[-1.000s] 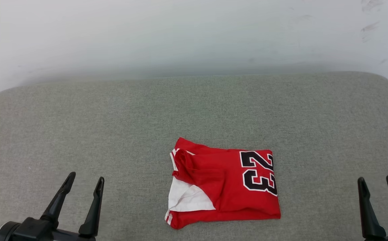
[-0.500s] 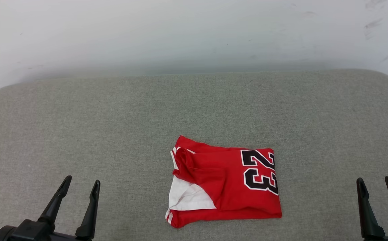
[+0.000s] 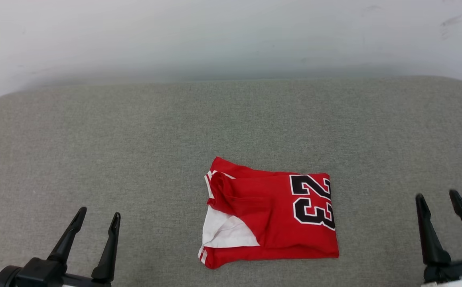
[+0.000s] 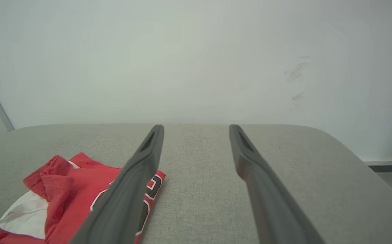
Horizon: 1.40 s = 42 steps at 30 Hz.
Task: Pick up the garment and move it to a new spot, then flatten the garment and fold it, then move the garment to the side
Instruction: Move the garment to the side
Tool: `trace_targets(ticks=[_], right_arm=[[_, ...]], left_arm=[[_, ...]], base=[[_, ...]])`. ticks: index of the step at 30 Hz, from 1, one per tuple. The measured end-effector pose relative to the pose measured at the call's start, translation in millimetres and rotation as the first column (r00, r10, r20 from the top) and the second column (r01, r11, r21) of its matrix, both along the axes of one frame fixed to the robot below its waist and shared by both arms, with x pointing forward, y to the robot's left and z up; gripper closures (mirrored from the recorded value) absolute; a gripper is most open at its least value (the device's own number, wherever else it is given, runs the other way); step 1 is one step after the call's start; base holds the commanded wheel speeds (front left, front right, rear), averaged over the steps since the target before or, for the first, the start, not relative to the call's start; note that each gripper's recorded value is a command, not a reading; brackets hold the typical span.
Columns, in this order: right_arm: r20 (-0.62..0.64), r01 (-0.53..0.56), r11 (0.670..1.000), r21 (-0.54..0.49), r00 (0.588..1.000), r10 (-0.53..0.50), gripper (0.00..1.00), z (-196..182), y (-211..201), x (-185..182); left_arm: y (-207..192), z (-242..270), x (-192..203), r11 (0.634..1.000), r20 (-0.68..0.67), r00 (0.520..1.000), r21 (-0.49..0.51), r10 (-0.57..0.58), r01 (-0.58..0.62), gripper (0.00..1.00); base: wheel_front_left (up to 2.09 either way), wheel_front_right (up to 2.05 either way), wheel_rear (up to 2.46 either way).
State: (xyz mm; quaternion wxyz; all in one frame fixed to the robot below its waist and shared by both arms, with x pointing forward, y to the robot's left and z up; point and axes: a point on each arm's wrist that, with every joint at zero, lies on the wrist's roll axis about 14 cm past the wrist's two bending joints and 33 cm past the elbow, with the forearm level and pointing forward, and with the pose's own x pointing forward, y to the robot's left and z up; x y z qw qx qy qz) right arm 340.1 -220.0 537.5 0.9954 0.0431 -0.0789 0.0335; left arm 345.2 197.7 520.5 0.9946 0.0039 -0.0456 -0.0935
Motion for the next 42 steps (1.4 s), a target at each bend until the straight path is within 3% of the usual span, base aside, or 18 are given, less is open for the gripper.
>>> trace_targets(ticks=[4, 8, 13, 14, 17, 23, 31, 42], right_arm=[[0.006, -0.071, 0.998, 0.002, 0.997, 0.071, 0.0, 2, 14, 21], [-0.05, -0.139, 0.989, 0.06, 0.989, 0.142, 0.0, -14, 28, 39], [-0.108, -0.209, 0.976, 0.053, 0.971, 0.214, 0.0, -26, 38, 64], [-0.213, -0.236, 0.968, 0.09, 0.945, 0.25, 0.0, -45, 48, 75], [-0.296, -0.25, 0.96, 0.128, 0.914, 0.278, 0.0, -56, 55, 88], [-0.527, -0.274, 0.935, 0.227, 0.772, 0.354, 0.0, -100, 76, 85], [-0.657, -0.239, 0.915, 0.324, 0.639, 0.4, 0.0, -125, 84, 69], [-0.735, -0.183, 0.91, 0.373, 0.54, 0.41, 0.0, -150, 92, 55]], left_arm=[[-1, -1, 4, 1.0, -0.002, 1.0, -0.003, -0.002, 0.002, 0.0], [-1, -3, 5, 1.0, -0.007, 1.0, -0.006, 0.004, -0.004, 0.0], [6, -5, 3, 1.0, -0.014, 1.0, -0.011, 0.026, -0.026, 0.0], [12, -5, 4, 0.999, -0.016, 0.999, -0.004, 0.042, -0.043, 0.0], [15, -5, 5, 0.999, -0.018, 0.999, 0.002, 0.048, -0.048, 0.0], [17, -8, 6, 0.998, -0.026, 0.998, 0.001, 0.056, -0.056, 0.0], [16, -18, 4, 0.998, -0.057, 0.996, -0.015, 0.066, -0.067, 0.0], [11, -21, 8, 0.998, -0.066, 0.996, -0.022, 0.055, -0.056, 0.0]], base=[[0.0, 0.0, 0.0], [0.0, 0.0, 0.0], [0.0, 0.0, 0.0], [0.0, 0.0, 0.0], [0.0, 0.0, 0.0], [0.0, 0.0, 0.0], [0.0, 0.0, 0.0], [0.0, 0.0, 0.0]])
